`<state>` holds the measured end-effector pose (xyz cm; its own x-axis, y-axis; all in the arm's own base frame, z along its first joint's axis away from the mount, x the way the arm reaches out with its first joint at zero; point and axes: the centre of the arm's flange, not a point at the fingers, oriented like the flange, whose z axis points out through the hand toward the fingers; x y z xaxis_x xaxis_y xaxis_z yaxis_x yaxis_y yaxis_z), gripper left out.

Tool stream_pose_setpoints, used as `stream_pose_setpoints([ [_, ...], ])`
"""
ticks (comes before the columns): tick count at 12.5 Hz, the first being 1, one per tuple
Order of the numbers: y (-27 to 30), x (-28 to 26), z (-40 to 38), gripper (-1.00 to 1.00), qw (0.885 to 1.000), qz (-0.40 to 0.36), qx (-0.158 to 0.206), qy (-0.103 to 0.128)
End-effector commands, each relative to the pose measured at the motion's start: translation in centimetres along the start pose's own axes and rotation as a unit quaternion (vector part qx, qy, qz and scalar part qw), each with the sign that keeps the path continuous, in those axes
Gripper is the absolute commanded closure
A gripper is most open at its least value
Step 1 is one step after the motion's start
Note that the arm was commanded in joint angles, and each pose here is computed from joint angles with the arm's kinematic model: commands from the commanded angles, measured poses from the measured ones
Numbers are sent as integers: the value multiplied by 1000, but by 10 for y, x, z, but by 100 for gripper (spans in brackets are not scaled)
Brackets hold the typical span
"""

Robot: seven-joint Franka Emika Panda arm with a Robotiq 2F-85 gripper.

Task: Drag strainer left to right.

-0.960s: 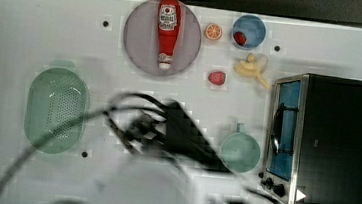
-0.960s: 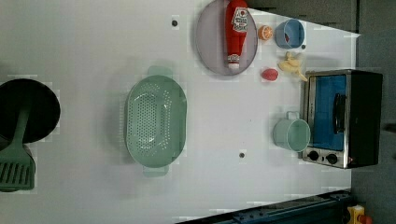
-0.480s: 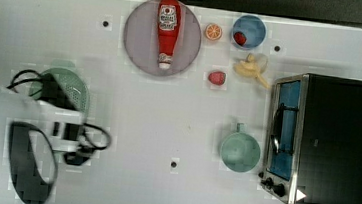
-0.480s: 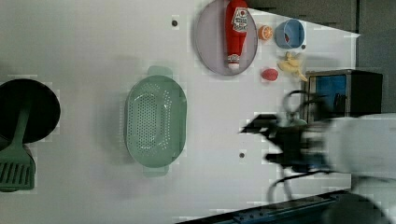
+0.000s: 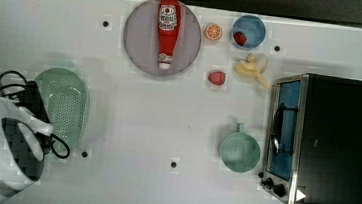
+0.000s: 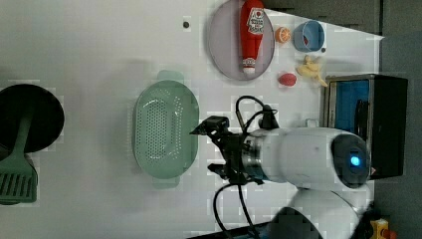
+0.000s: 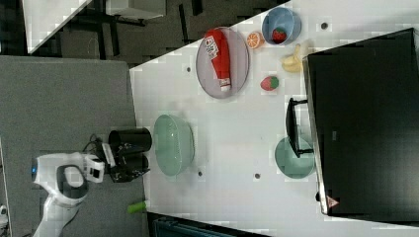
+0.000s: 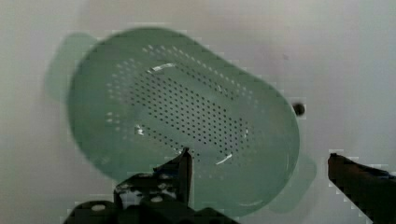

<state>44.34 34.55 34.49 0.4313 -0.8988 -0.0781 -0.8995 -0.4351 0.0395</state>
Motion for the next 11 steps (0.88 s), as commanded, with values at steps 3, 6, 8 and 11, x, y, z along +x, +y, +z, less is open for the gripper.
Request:
stream_pose_setpoints([
  [3,-2,24,91,-100,984,174,8,-40],
  [6,-6,38,129,-100,984,175,11,-42],
  [8,-10,50,151,-100,982,185,13,-39],
  [11,-14,67,169,-100,980,197,15,-25],
])
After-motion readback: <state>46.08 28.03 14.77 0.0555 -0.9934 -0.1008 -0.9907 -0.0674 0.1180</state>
